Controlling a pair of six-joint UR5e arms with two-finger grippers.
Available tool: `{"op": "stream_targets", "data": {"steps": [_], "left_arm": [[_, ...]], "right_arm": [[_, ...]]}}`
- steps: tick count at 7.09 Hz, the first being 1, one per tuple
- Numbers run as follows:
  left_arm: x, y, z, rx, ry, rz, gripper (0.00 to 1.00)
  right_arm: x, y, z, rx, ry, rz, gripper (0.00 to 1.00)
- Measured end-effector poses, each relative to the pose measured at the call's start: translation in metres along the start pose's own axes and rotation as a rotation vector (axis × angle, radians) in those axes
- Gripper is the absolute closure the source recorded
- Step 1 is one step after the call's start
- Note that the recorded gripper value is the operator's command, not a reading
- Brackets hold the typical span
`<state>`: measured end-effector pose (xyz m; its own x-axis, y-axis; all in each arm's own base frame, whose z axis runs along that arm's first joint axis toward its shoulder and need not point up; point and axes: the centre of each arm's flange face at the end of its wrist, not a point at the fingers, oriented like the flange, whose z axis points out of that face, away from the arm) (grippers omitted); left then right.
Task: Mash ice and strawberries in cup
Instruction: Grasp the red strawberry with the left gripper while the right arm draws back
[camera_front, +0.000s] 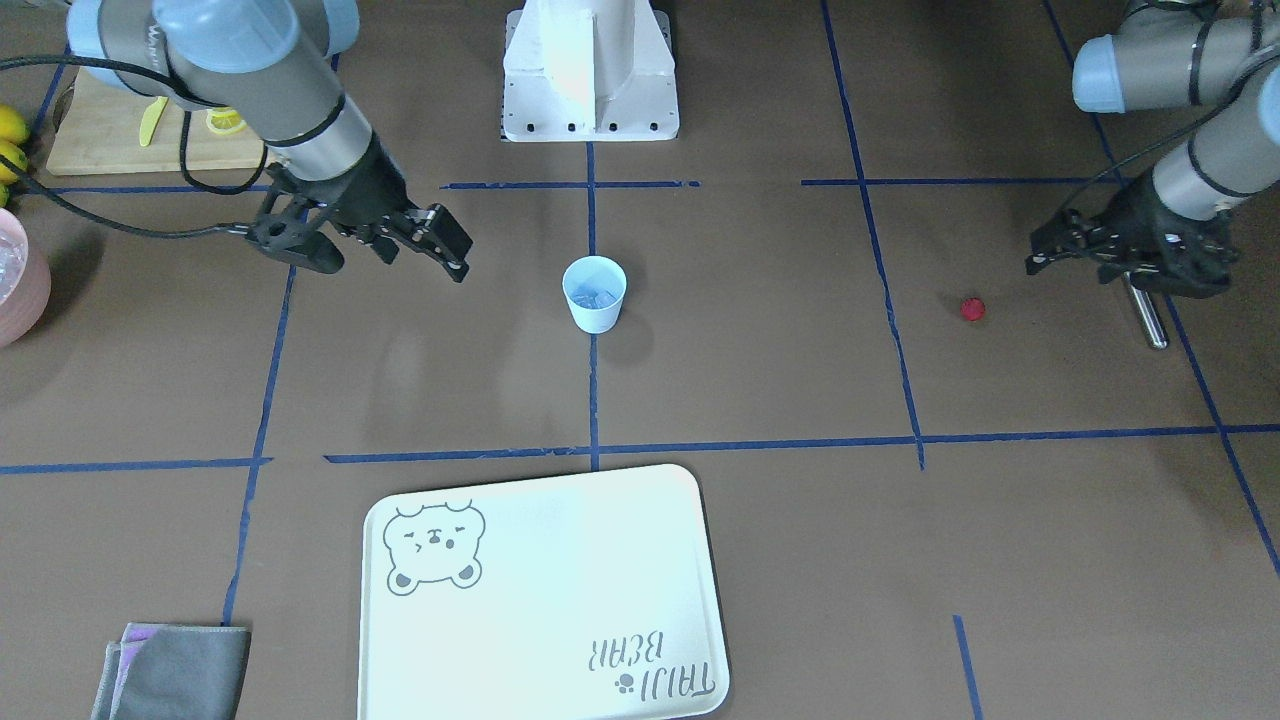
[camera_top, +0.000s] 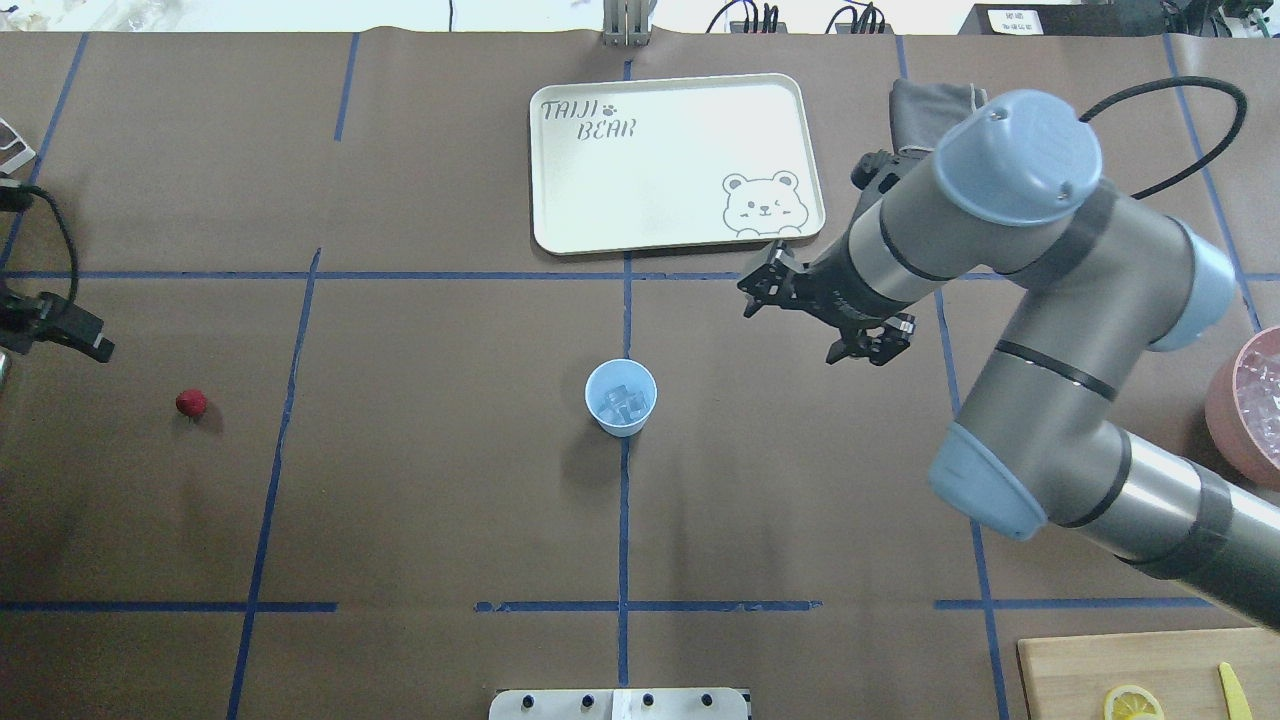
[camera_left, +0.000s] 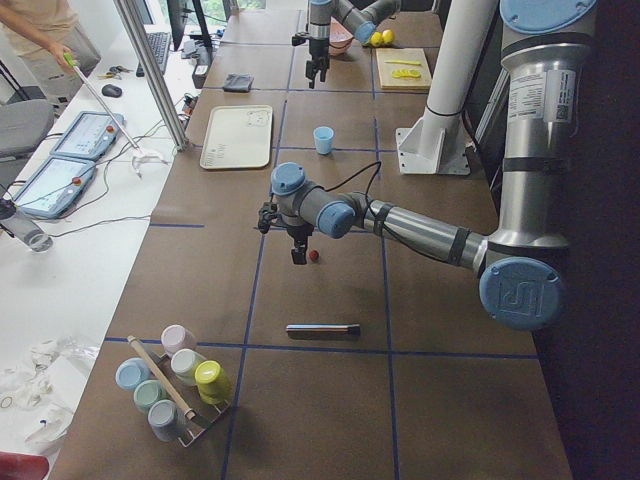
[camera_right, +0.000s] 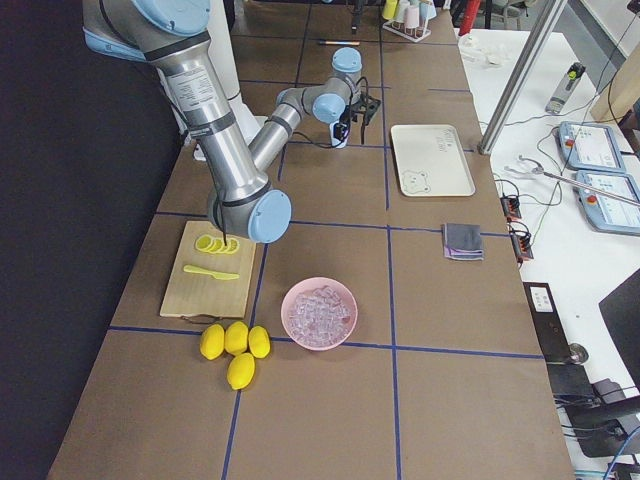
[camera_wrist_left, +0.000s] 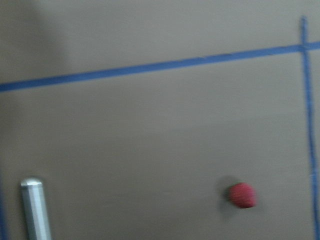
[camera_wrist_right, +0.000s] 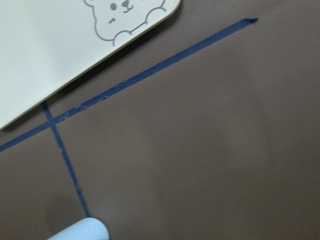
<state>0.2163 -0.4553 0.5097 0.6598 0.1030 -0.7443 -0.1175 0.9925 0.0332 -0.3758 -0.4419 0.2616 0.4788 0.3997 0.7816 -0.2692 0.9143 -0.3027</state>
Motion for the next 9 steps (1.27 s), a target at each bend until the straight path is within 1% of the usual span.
{"op": "stream_targets", "data": {"steps": [1,2,3,5,6,7,8,9], "left_arm": [[0.021,0.005,0.024,0.001,-0.044,-0.014,0.0],[0.03,0.008,0.038,0.0,-0.07,-0.023,0.0],[0.033,0.009,0.048,-0.004,-0.081,-0.025,0.01],[0.031,0.005,0.069,-0.002,-0.073,-0.01,0.01],[0.03,0.001,0.078,0.007,-0.062,-0.002,0.05],[0.032,-0.003,0.081,0.015,-0.053,0.004,0.17],[0.035,-0.005,0.084,0.016,-0.048,0.009,0.51],[0.037,-0.005,0.086,0.014,-0.048,0.01,0.95]], "right_arm": [[0.021,-0.007,0.001,0.004,0.02,-0.028,0.0],[0.03,-0.009,0.002,0.005,0.03,-0.043,0.0],[0.034,-0.011,0.002,0.006,0.035,-0.048,0.0],[0.035,-0.01,0.002,0.006,0.035,-0.052,0.0],[0.035,-0.01,0.001,0.006,0.034,-0.052,0.0],[0.035,-0.01,0.001,0.007,0.034,-0.053,0.0],[0.035,-0.01,0.001,0.008,0.033,-0.053,0.0],[0.034,-0.01,0.001,0.008,0.033,-0.053,0.0]]}}
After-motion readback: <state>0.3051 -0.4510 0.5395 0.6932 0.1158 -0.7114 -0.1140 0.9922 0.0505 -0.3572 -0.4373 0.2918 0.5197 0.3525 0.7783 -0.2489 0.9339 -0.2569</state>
